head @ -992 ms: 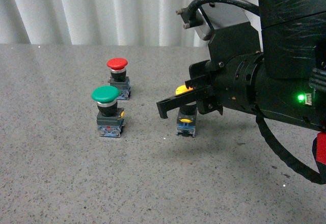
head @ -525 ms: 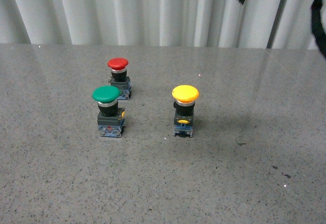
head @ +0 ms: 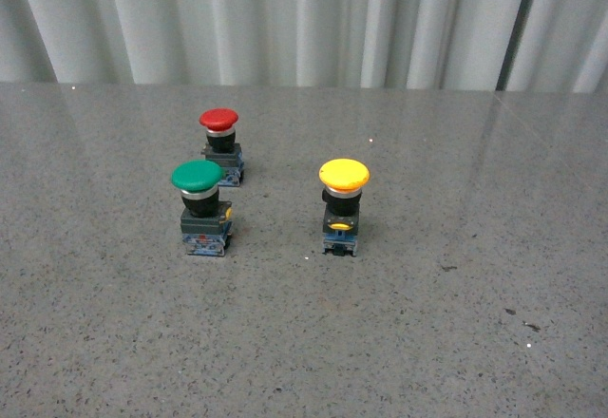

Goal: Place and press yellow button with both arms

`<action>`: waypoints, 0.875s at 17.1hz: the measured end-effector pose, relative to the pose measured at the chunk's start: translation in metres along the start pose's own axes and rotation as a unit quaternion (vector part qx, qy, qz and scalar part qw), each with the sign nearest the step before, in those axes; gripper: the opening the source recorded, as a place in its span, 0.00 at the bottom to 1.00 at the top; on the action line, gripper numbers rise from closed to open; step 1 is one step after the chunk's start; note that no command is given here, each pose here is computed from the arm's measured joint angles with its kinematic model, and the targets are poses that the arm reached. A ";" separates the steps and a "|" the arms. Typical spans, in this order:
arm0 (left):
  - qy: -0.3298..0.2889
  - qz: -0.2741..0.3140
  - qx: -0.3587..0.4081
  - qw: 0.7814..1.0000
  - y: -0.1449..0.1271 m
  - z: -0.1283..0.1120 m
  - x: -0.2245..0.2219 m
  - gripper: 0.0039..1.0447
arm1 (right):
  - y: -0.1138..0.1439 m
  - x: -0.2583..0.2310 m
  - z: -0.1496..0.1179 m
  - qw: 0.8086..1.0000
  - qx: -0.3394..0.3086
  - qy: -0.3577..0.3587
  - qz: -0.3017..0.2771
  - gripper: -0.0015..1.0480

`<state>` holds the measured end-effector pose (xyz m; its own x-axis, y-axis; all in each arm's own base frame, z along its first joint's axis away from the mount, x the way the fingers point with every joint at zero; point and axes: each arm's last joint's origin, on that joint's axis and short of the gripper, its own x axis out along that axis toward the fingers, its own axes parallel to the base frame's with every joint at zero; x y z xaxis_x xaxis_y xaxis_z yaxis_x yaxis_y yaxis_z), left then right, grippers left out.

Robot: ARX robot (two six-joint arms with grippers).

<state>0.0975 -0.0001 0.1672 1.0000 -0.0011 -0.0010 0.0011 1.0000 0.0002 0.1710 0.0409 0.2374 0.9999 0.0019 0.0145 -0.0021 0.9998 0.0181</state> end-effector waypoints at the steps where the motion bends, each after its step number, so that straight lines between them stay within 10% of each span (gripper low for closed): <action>1: 0.000 0.000 0.000 1.000 0.000 0.000 0.000 0.94 | -0.016 -0.015 -0.026 1.000 -0.006 0.014 -0.005 0.02; 15: 0.000 0.000 0.000 1.000 0.000 0.000 0.000 0.94 | -0.042 -0.046 -0.056 1.000 -0.006 0.010 -0.001 0.02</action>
<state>0.0975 -0.0001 0.1672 1.0000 -0.0011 -0.0010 0.0011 1.0000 0.0002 0.1257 0.0001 0.1800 1.0000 -0.0004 -0.0059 0.0004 1.0000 0.0063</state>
